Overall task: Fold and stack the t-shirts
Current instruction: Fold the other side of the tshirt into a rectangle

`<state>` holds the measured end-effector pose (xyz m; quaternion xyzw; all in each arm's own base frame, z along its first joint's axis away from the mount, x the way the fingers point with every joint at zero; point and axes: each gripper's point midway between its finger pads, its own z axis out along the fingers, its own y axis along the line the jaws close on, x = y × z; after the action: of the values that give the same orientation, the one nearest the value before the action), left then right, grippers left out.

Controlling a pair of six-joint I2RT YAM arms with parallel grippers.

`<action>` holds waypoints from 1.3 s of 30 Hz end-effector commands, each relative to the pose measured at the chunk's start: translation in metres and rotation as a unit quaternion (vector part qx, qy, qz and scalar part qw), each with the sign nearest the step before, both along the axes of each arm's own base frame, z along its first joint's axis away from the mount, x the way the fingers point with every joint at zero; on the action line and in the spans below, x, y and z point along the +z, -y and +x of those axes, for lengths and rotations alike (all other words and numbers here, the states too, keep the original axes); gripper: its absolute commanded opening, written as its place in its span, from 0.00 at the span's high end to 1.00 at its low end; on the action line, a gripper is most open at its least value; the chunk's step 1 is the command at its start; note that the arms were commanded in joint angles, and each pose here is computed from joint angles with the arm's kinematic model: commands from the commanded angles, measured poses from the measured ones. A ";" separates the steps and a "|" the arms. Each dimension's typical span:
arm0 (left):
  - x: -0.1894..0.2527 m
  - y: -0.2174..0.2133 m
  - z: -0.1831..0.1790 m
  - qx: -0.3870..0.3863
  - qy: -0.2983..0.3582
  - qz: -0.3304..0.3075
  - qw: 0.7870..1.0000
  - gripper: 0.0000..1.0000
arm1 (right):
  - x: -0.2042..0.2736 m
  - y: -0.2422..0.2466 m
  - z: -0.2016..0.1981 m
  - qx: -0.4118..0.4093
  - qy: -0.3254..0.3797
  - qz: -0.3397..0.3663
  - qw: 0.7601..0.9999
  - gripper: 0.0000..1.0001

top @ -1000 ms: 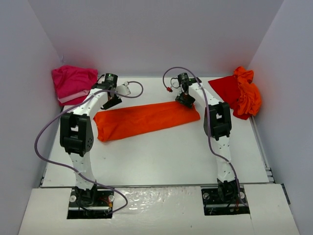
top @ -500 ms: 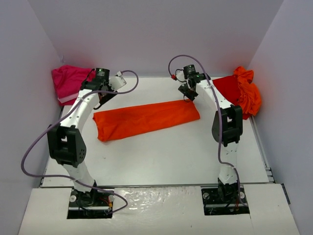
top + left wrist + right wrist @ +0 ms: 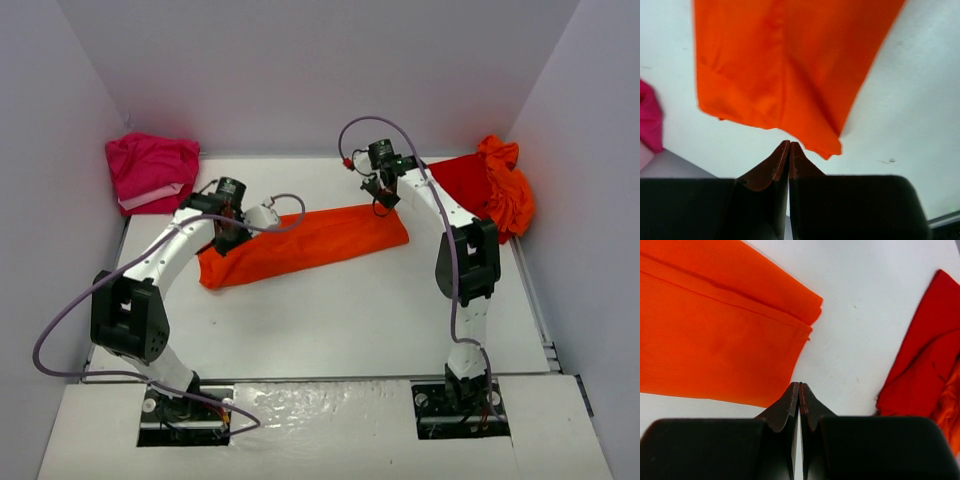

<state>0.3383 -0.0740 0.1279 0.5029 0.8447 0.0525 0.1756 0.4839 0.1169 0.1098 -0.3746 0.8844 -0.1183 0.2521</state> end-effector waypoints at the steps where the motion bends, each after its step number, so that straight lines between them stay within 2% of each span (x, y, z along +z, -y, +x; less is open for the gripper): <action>1: 0.008 0.009 -0.024 -0.016 -0.014 -0.011 1.000 1.00 | -0.009 -0.021 -0.008 0.007 -0.010 0.021 1.000 1.00; 6: -0.001 -0.011 -0.032 0.017 -0.018 0.014 1.000 0.85 | -0.022 -0.023 -0.020 0.017 -0.030 0.020 0.999 1.00; 9: -0.007 -0.028 -0.034 0.054 -0.021 0.028 0.998 0.79 | -0.032 -0.021 -0.025 0.018 -0.041 0.020 0.999 1.00; 10: -0.010 -0.035 -0.036 0.069 -0.029 0.035 0.997 0.75 | -0.035 -0.021 -0.026 0.019 -0.044 0.021 0.999 1.00; 12: -0.018 -0.042 -0.044 0.082 -0.054 0.037 0.994 0.71 | -0.040 -0.022 -0.028 0.021 -0.048 0.022 0.998 1.00; 17: -0.035 -0.047 -0.055 0.096 -0.087 0.037 0.991 0.71 | -0.046 -0.026 -0.030 0.025 -0.053 0.030 0.998 0.99; 22: -0.045 -0.035 -0.059 0.091 -0.107 0.003 0.990 0.71 | -0.045 -0.024 -0.034 0.026 -0.050 0.030 0.998 0.96; 28: -0.049 -0.030 -0.057 0.093 -0.124 -0.023 0.988 0.70 | -0.048 -0.020 -0.038 0.027 -0.051 0.020 0.998 0.94; 39: -0.064 -0.042 -0.044 0.117 -0.133 -0.021 0.984 0.70 | -0.046 -0.022 -0.035 0.028 -0.046 0.019 0.998 0.93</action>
<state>0.2776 -0.0294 0.0528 0.4053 0.9133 -0.0129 0.0379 0.4404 0.1352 0.0394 -0.4041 0.8922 -0.0703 0.1889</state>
